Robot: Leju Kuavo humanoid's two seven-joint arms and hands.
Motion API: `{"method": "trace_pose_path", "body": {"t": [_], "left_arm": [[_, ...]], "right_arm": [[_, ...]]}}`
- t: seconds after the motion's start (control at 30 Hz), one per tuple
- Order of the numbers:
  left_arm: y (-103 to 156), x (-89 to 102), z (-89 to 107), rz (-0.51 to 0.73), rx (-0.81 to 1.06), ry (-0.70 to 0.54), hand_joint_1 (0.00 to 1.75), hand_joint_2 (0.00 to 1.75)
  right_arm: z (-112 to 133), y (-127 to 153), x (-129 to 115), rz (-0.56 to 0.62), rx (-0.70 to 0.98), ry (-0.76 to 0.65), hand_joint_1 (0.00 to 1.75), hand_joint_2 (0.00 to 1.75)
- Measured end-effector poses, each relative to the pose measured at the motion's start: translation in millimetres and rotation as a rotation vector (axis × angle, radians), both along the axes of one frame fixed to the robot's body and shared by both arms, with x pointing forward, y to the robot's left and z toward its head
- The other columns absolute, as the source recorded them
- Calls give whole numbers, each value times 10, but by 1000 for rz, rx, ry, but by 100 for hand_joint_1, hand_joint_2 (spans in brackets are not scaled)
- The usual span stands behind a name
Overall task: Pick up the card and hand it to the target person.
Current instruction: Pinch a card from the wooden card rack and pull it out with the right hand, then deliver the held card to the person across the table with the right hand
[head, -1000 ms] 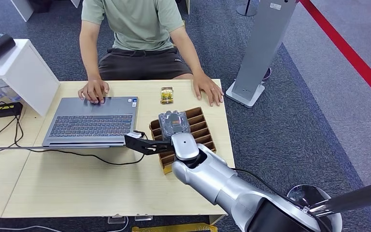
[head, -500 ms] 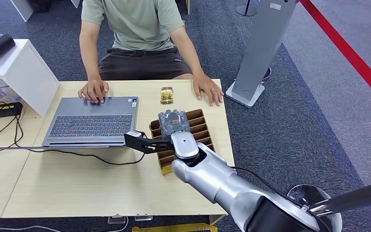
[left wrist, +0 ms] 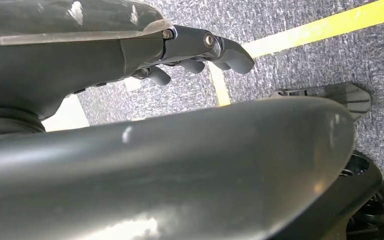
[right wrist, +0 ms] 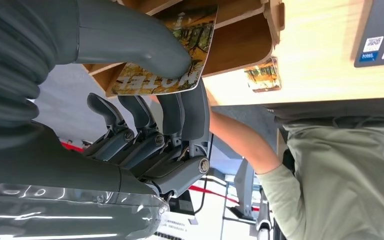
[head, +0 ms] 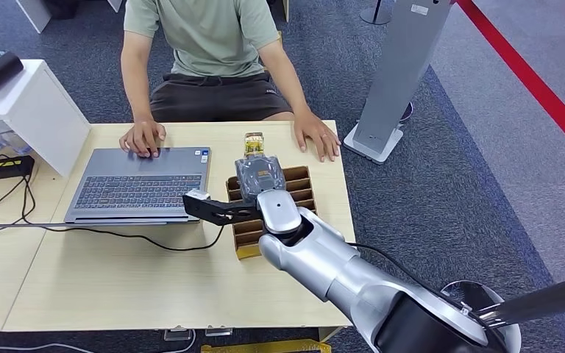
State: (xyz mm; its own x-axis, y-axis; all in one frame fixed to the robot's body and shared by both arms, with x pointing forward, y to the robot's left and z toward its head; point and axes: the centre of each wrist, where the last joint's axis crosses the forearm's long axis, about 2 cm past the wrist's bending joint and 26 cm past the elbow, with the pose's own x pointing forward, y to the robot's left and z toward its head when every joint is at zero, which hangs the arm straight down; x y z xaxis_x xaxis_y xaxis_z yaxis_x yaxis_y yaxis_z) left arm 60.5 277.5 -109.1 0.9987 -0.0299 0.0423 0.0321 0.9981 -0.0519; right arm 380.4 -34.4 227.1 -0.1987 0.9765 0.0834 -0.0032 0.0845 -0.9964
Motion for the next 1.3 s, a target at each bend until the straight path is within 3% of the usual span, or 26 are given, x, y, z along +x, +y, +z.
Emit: {"method": "trace_pose_path", "body": {"t": [0.33,0.53,1.3], "left_arm": [[-2,3,1,1,-1,-3,0,0],[-7,22,3,-3,-1,-9,0,0],[-53,120,21,-15,-6,-26,0,0]], "right_arm": [[530,43,175,50,-4,-123,159,175],[660,37,239,92,20,-164,159,175],[278,-104,384,46,-50,-121,159,175]]}}
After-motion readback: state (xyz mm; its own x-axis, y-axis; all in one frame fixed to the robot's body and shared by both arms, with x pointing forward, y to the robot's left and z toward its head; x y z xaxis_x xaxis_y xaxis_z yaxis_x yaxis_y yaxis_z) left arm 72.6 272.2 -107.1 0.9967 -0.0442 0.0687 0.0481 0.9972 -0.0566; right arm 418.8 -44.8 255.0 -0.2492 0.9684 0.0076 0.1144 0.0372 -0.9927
